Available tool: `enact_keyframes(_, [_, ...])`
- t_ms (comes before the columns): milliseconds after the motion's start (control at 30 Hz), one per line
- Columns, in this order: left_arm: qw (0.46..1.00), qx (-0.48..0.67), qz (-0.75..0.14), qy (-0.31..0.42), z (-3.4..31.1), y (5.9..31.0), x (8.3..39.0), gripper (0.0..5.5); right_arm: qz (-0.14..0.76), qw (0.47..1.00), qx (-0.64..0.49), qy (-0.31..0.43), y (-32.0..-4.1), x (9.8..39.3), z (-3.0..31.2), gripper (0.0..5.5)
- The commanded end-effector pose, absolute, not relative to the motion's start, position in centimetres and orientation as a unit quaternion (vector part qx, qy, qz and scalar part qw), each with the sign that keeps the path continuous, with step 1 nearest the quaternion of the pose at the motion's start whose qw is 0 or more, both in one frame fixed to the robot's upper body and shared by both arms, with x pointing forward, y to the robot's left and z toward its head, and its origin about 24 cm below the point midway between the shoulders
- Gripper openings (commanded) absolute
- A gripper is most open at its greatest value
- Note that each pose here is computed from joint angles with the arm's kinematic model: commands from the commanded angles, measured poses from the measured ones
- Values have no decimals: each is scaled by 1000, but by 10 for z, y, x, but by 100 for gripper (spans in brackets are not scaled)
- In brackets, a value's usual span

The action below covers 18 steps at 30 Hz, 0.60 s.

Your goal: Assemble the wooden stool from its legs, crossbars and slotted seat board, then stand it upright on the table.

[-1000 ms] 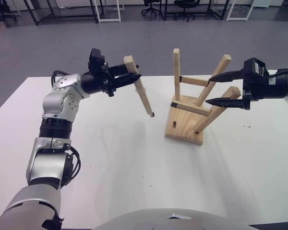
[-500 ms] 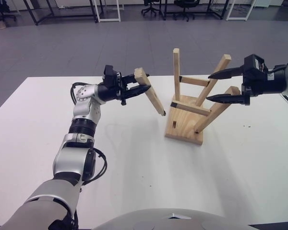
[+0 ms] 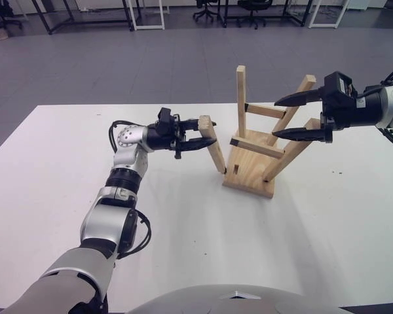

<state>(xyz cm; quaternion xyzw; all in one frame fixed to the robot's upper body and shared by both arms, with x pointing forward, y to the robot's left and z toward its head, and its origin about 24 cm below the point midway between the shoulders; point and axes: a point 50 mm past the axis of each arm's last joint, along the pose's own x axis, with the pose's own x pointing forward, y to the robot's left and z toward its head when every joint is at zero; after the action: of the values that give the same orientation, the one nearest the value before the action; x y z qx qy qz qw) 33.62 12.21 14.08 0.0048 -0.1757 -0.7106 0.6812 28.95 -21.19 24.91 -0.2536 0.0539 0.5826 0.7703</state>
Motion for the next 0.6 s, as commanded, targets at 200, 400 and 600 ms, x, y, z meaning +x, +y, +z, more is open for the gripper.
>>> enact_keyframes(200, [665, 29, -712, -223, 175, 121, 343, 204, 578, 772, -258, 46, -215, 293, 257, 373])
enact_keyframes(400, [656, -1, -730, -192, 151, 111, 334, 204, 582, 770, -257, 48, -220, 293, 252, 373])
enact_keyframes(600, [662, 20, -736, -143, 130, 114, 332, 204, 587, 767, -257, 43, -217, 290, 254, 373])
